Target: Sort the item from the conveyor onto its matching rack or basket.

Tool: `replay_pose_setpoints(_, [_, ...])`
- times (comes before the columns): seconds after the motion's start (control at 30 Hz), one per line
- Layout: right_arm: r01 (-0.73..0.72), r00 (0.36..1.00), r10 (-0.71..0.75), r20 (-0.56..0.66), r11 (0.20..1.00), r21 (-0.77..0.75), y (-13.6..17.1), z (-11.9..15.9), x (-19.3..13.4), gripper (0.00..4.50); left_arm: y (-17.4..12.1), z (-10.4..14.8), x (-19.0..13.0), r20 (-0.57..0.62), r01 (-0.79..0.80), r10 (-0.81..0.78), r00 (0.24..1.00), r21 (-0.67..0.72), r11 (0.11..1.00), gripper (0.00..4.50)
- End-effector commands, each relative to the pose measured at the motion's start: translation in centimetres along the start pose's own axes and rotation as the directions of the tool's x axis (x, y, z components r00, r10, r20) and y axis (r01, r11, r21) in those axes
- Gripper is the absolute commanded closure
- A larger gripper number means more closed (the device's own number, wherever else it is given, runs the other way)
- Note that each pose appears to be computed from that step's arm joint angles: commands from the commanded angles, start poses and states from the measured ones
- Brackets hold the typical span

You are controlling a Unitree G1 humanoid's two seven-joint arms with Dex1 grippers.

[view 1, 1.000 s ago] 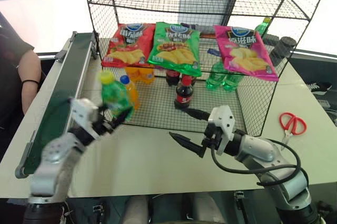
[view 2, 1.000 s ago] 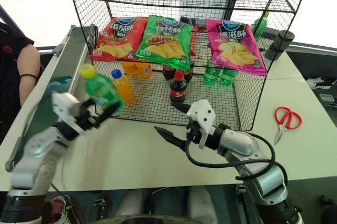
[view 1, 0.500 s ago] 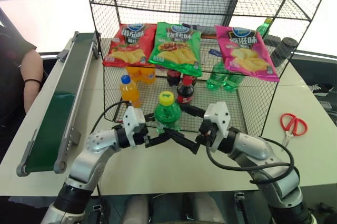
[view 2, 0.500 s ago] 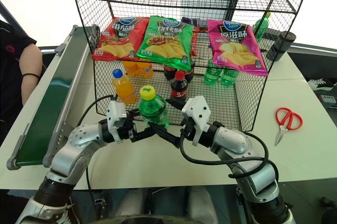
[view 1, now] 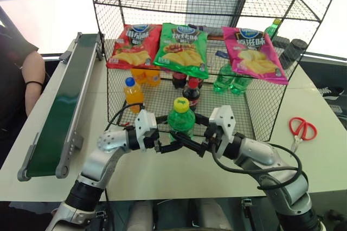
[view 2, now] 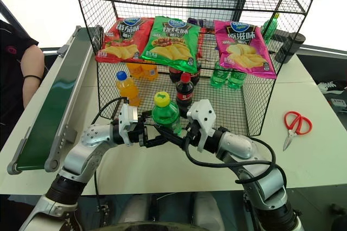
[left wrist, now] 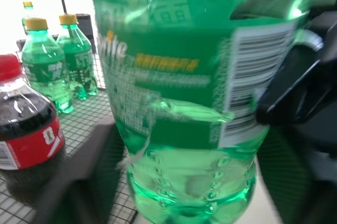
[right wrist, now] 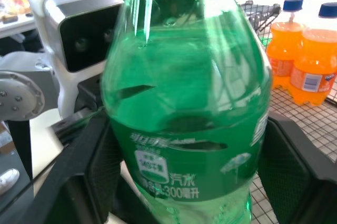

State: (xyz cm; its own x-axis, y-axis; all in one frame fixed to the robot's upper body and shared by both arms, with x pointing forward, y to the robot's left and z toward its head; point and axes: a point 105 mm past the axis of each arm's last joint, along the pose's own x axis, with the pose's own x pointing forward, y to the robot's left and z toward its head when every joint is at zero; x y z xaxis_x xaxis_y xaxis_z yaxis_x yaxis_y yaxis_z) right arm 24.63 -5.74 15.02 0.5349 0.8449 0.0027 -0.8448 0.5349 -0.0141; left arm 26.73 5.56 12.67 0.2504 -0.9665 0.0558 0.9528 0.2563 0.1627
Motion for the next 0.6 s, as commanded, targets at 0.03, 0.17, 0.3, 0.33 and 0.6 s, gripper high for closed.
replay_pose_setpoints(0.03, [0.131, 0.987, -0.123, 0.107, 0.989, -0.073, -2.0, 2.3, -0.9, 1.48, 0.9, -0.2, -0.9, -0.017, -0.075, 0.075, 0.997, 0.007, 0.997, 0.04])
replay_pose_setpoints(0.17, [0.329, 0.941, -0.317, 0.122, 0.940, -0.091, -5.4, 1.9, -3.1, 1.48, 1.4, -1.8, -3.0, -0.075, -0.172, 0.171, 0.982, -0.005, 0.985, 0.04])
replay_pose_setpoints(0.3, [0.531, 0.847, -0.521, 0.105, 0.842, -0.098, -8.9, 0.1, -6.2, 1.48, 1.6, -1.6, -4.5, -0.066, -0.253, 0.253, 0.965, 0.008, 0.968, 0.04])
replay_pose_setpoints(0.33, [0.550, 0.834, -0.542, 0.099, 0.829, -0.100, -9.2, -0.4, -6.6, 1.48, 1.7, -1.4, -4.6, -0.059, -0.264, 0.264, 0.963, 0.011, 0.965, 0.04])
replay_pose_setpoints(0.6, [0.796, 0.604, -0.792, 0.090, 0.603, -0.045, -15.0, -4.1, -8.0, 1.48, 1.9, 0.0, -3.5, 0.000, -0.273, 0.273, 0.962, 0.014, 0.962, 0.04])
